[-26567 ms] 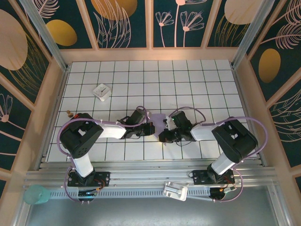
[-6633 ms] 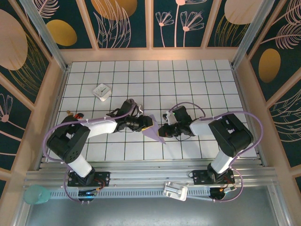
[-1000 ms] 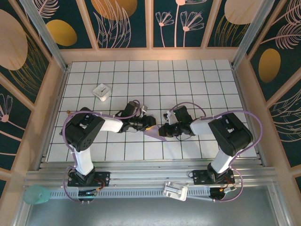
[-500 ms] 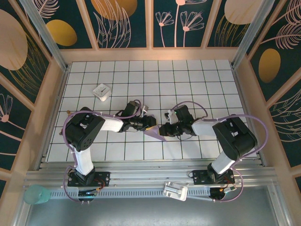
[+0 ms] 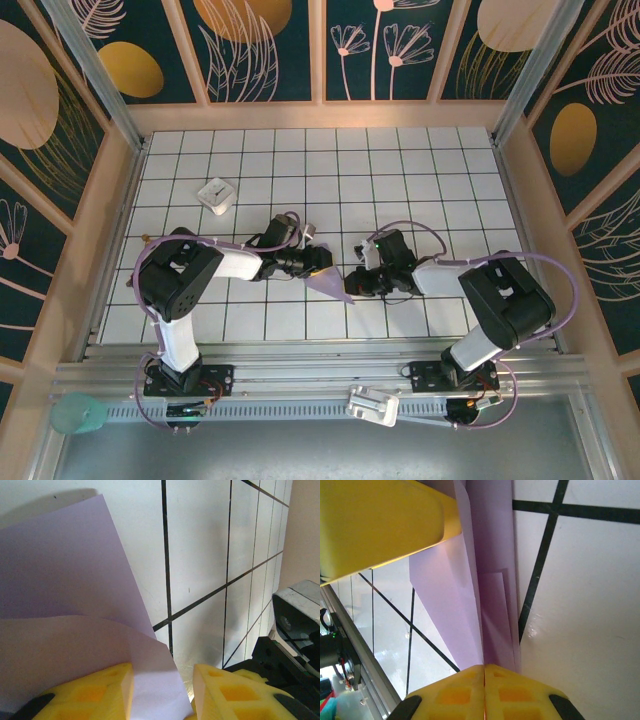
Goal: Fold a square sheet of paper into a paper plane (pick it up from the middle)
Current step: Fourth fold the wing at the center of the table.
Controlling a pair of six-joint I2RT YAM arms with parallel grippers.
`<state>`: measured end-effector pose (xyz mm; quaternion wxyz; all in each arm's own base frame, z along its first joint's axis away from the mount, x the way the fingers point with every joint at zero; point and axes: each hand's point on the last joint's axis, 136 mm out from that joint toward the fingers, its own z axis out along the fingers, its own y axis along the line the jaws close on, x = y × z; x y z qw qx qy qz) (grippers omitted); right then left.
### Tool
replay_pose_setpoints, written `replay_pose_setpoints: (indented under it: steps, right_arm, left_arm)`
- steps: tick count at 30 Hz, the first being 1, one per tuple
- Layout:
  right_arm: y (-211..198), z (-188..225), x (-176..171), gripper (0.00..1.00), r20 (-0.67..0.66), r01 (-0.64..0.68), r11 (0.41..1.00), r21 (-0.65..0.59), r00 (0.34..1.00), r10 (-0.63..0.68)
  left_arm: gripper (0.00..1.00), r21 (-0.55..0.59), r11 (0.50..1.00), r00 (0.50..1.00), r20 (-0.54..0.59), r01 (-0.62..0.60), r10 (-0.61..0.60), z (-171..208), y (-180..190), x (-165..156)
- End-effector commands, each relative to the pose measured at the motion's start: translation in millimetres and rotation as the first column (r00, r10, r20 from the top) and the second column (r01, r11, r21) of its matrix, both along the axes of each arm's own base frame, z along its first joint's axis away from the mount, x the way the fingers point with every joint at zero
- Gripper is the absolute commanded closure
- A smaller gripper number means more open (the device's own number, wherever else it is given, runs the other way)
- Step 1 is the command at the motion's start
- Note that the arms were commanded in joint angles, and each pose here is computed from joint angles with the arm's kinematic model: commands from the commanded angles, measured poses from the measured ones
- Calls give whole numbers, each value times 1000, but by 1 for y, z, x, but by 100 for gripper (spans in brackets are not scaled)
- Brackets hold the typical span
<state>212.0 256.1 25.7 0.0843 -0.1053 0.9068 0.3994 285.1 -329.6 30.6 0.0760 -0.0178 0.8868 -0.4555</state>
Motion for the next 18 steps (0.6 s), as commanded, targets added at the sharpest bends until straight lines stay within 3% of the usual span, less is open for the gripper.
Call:
replay_pose_setpoints:
  steps: [1,12,18]
  right_arm:
    - [-4,-2,-5,95,3,12,1000,-12,1000,-12]
    - [-12,-16,-16,96,-31,28,999,-30,999,-29]
    - [-9,-2,-11,90,4,22,1000,-15,1000,-21]
  left_arm:
    - [62,52,999,1000,-22,-1,3,-18,7,-2]
    - [63,57,998,1000,-20,-5,6,-19,10,-1]
    - [63,60,998,1000,-17,-4,5,-18,11,0]
